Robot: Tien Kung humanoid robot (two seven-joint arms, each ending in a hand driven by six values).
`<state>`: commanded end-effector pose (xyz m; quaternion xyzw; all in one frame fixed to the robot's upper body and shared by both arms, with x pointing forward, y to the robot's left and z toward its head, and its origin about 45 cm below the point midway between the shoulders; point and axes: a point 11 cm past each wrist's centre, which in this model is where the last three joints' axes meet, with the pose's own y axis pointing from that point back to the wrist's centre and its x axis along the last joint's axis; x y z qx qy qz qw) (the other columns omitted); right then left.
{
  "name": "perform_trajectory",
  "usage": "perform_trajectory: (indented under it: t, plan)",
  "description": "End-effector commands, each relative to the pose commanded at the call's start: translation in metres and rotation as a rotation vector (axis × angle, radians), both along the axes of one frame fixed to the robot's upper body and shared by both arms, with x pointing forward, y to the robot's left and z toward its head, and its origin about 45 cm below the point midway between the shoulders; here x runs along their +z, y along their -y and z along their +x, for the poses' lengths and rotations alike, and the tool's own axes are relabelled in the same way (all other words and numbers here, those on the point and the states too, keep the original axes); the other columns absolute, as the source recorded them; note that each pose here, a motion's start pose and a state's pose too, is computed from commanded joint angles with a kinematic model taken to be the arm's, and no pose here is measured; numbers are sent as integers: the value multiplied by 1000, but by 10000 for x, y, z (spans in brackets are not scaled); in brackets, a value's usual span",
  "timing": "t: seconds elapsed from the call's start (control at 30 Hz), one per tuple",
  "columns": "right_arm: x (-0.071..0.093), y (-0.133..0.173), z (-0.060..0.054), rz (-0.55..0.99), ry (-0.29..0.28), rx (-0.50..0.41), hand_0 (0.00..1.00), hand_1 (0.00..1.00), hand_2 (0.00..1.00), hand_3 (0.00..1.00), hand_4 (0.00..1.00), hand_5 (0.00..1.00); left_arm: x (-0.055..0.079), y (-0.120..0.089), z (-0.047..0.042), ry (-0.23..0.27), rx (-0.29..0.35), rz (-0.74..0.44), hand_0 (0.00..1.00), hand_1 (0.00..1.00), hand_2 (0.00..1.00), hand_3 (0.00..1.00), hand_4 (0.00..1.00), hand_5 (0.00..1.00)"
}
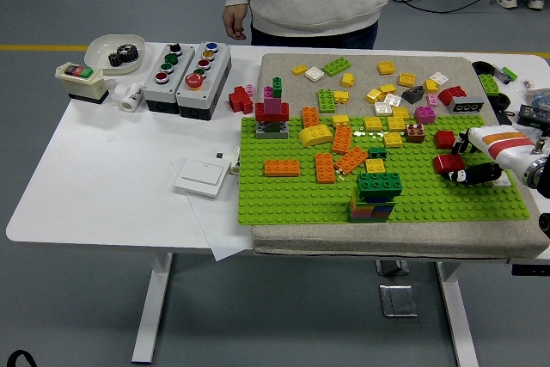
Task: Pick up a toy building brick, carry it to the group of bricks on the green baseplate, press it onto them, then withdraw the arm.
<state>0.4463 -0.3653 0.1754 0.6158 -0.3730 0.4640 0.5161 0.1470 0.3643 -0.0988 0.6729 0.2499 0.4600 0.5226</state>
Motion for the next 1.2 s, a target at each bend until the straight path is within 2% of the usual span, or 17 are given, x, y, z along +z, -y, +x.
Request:
perform_trajectory:
  t: [0.27,0.3,0.5,1.2]
  plan:
    - [-16,0,-5,-7,14,7,595,533,587,553,862,635,5,5,18,2,-2,0,669,711,731,588,673,664]
    - [-16,-1,-5,-7,15,8,549,519,570,545,854,641,5,5,19,2,-2,0,669,711,730,588,673,664]
    - [-21,-9,-4,-20,32,18,535,512,564,540,850,646,9,8,32,3,-3,0,669,711,730,588,671,663]
    - [-52,5,-20,-34,33,21,531,506,564,543,835,693,8,11,27,-1,-8,1,668,712,730,587,670,663]
